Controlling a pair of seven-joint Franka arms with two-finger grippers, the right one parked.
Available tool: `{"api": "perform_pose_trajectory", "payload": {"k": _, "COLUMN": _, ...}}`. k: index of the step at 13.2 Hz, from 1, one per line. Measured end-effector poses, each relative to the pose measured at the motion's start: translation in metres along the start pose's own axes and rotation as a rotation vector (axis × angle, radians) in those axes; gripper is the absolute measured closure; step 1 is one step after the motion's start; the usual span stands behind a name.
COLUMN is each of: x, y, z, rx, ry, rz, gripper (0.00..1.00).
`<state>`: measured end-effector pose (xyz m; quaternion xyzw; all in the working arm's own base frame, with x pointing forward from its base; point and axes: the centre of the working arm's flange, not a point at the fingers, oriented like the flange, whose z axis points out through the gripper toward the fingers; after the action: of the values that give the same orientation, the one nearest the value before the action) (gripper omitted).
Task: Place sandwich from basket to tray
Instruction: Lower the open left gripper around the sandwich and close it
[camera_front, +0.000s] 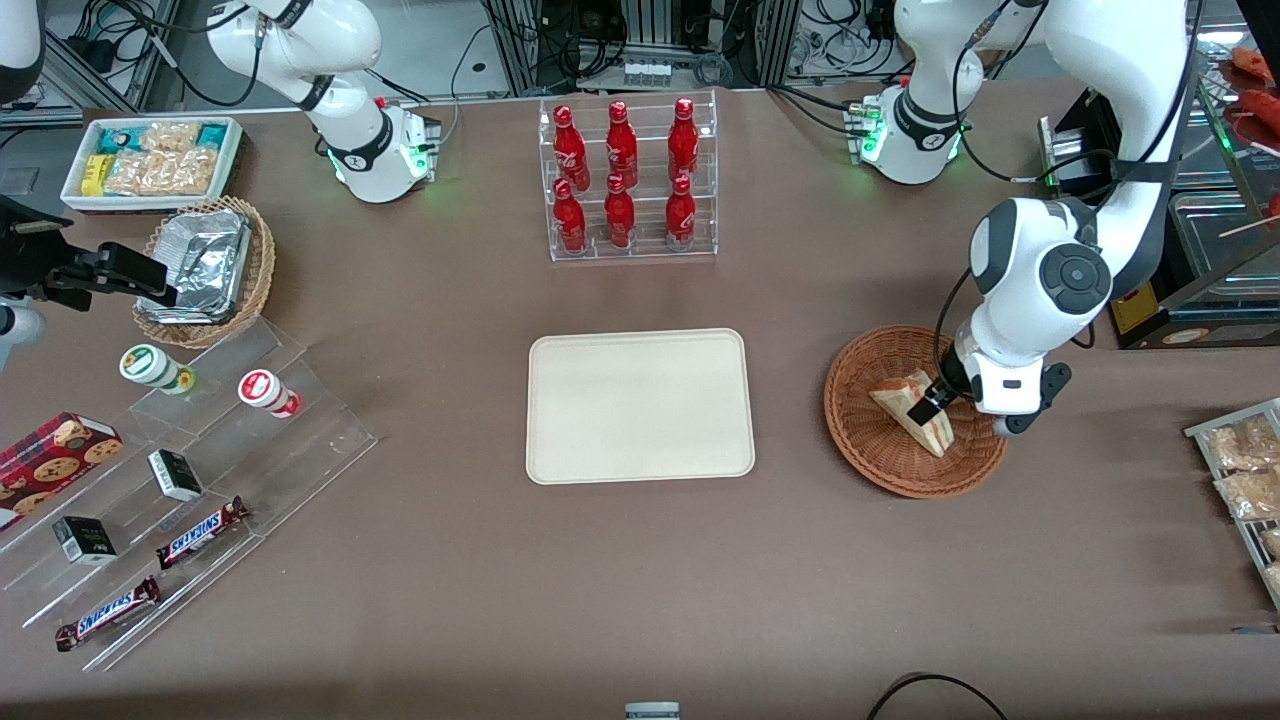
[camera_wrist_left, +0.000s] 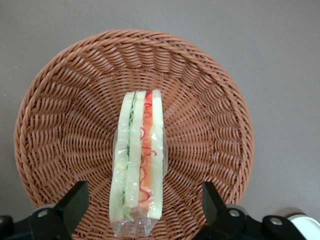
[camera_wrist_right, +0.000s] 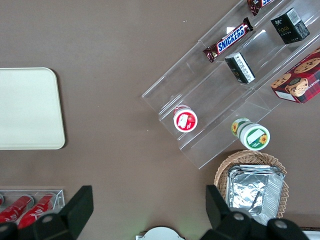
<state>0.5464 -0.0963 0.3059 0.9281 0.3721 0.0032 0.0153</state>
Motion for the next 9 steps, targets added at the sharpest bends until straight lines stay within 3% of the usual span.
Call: {"api": "perform_pose_trajectory", "payload": {"k": 9, "x": -0.012, "y": 0.001, "z": 0.045, "rx": 0.061, "ry": -0.05, "rz": -0.053, "gripper": 0.0}}
